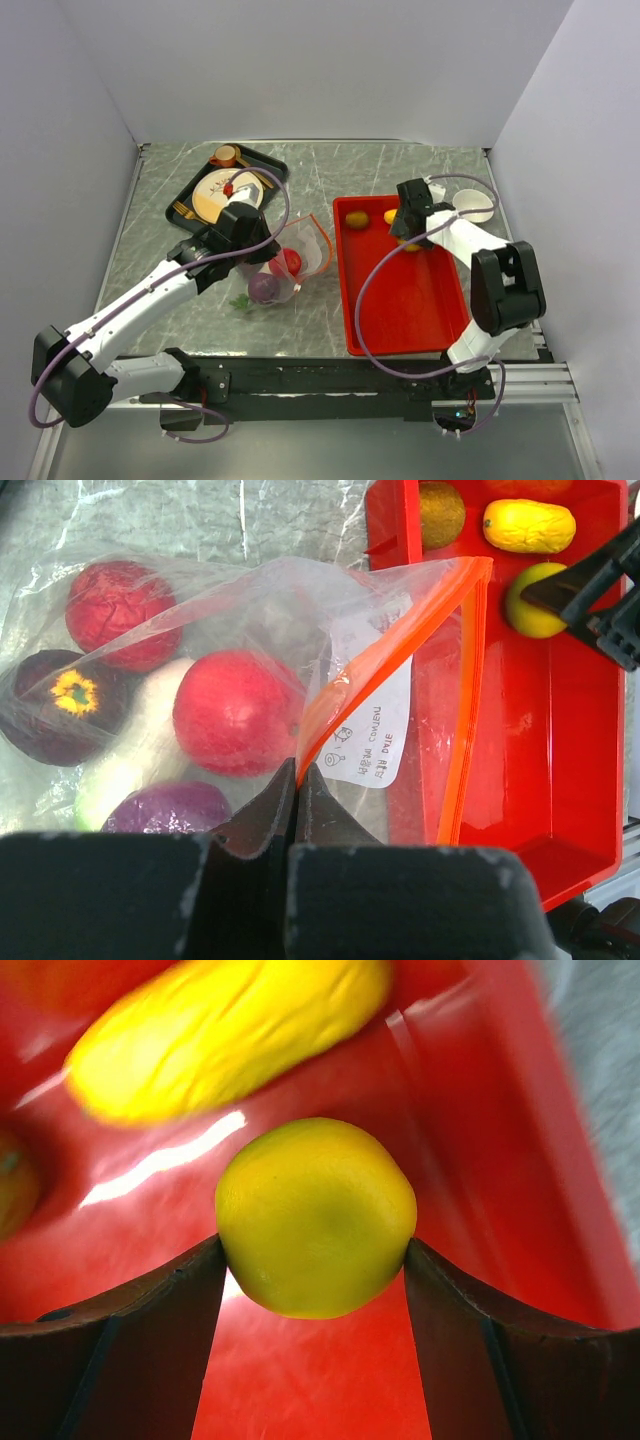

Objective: Place the food in the zip-top bag and seal the zipper
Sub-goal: Pick up the fake fruit from the bin, then place the fake fruit in the zipper food storage bag.

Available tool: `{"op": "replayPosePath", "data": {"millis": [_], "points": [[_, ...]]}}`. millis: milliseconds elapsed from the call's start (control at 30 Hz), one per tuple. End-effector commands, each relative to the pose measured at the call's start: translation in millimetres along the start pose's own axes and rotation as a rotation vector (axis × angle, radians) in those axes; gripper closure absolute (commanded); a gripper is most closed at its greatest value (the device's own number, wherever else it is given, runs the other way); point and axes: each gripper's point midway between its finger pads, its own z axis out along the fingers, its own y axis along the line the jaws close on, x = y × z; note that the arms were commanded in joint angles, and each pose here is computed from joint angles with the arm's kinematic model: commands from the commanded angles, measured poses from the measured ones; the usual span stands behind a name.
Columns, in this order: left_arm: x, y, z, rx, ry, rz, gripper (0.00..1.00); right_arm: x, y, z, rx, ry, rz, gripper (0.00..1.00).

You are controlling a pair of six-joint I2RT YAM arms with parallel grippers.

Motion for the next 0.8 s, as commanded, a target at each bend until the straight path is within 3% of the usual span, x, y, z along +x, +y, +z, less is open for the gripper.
{"op": "replayPosePath", "data": {"millis": [0, 433, 767], "points": [[-7.3, -9.3, 0.6, 0.032, -0.018, -0.004, 0.99, 3.6, 24.6, -34.0, -0.147, -0.004, -0.006, 0.58], [-14.4, -20.2, 7.7, 0.052, -0.019, 0.011, 0.99, -7.5, 69.0, -136.2, -0.537, -0.075, 0.071, 0.58], [-15.9, -24.4, 11.8, 0.06, -0.017, 0.008, 0.99, -17.0, 120.3, -238.1, -0.781, -0.21, -0.028, 0.5]]}}
